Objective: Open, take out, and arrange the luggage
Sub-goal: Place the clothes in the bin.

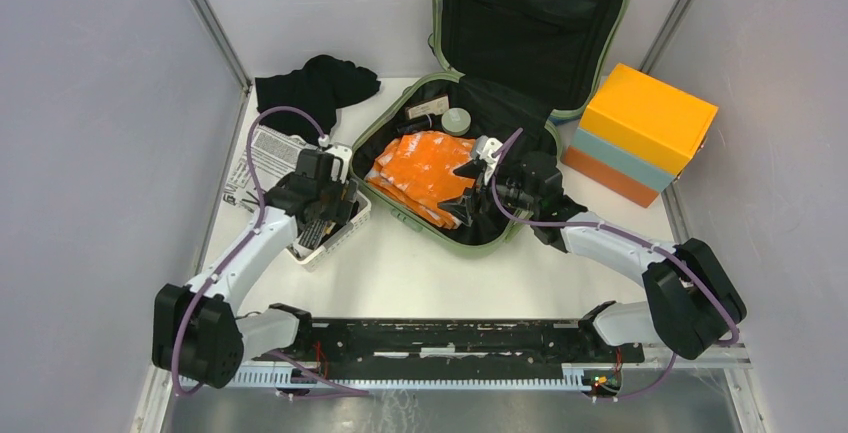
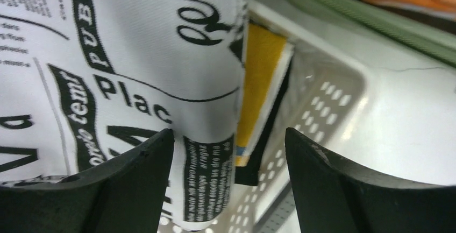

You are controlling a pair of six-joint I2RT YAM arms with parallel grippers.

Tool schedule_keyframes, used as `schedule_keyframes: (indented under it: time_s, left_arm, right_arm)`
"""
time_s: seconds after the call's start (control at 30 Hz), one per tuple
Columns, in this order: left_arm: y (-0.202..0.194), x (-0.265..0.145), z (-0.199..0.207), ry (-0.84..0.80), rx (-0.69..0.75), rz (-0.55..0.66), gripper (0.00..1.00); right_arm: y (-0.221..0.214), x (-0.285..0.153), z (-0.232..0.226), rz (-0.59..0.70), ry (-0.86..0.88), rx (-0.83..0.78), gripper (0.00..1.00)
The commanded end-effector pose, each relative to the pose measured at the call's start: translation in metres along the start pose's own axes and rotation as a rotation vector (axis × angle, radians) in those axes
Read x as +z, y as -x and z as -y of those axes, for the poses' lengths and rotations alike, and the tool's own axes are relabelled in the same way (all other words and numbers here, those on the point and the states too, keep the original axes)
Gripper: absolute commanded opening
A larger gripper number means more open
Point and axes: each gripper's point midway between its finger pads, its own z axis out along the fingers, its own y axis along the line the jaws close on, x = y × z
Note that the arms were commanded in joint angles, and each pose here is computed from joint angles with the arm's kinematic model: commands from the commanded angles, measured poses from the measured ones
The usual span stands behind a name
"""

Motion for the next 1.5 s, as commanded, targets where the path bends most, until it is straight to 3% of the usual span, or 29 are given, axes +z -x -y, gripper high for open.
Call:
schedule_keyframes:
  time_s: [0.0,0.2,0.33,0.43,0.5,0.77,0.93,1.03,1.13,1.27,1.37,1.47]
  left_arm:
    - [0.007,0.005,-0.034,0.197,0.09,0.005,0.79]
    - [0.012,0.007,-0.041,0.23,0.14,0.028,0.72]
    - [0.005,0.017,-0.027,0.147,0.178,-0.016,0.56]
    - [-0.004,0.021,-0.016,0.054,0.252,-0.088,0.24]
    - [-0.006,0.016,-0.015,0.04,0.272,-0.115,0.15]
    - [-0.01,-0.025,-0.024,0.026,0.357,-0.148,0.07]
    - [-0.025,-0.032,0.007,-0.169,0.436,-0.147,0.1]
    - [-0.039,-0.024,0.021,-0.223,0.461,-0.181,0.26]
    - [-0.038,-0.024,0.016,-0.167,0.46,-0.209,0.44]
    - [-0.012,-0.039,0.0,-0.058,0.379,-0.171,0.54]
    - [0.024,-0.063,-0.003,-0.032,0.291,-0.05,0.6]
    - [0.073,-0.105,0.003,-0.07,0.2,0.192,0.69]
  right_arm:
    - [0.009,0.002,-0.003,0.037,0.018,-0.029,0.94]
    - [0.008,0.002,-0.002,0.034,0.015,-0.029,0.94]
    - [0.007,0.002,-0.002,0.031,0.017,-0.03,0.94]
    - [0.006,0.001,-0.003,0.027,0.016,-0.035,0.94]
    - [0.006,0.001,-0.002,0.028,0.013,-0.039,0.94]
    - [0.006,0.001,-0.002,0.027,0.013,-0.039,0.94]
    - [0.006,0.002,-0.001,0.026,0.012,-0.039,0.94]
    - [0.006,0.001,-0.002,0.024,0.013,-0.038,0.94]
    - [0.007,-0.001,-0.002,0.021,0.007,-0.045,0.94]
    - [0.009,-0.001,0.0,0.018,-0.002,-0.054,0.94]
    - [0.012,-0.002,0.002,0.013,-0.008,-0.072,0.94]
    - [0.02,-0.005,0.007,0.017,-0.037,-0.105,0.94]
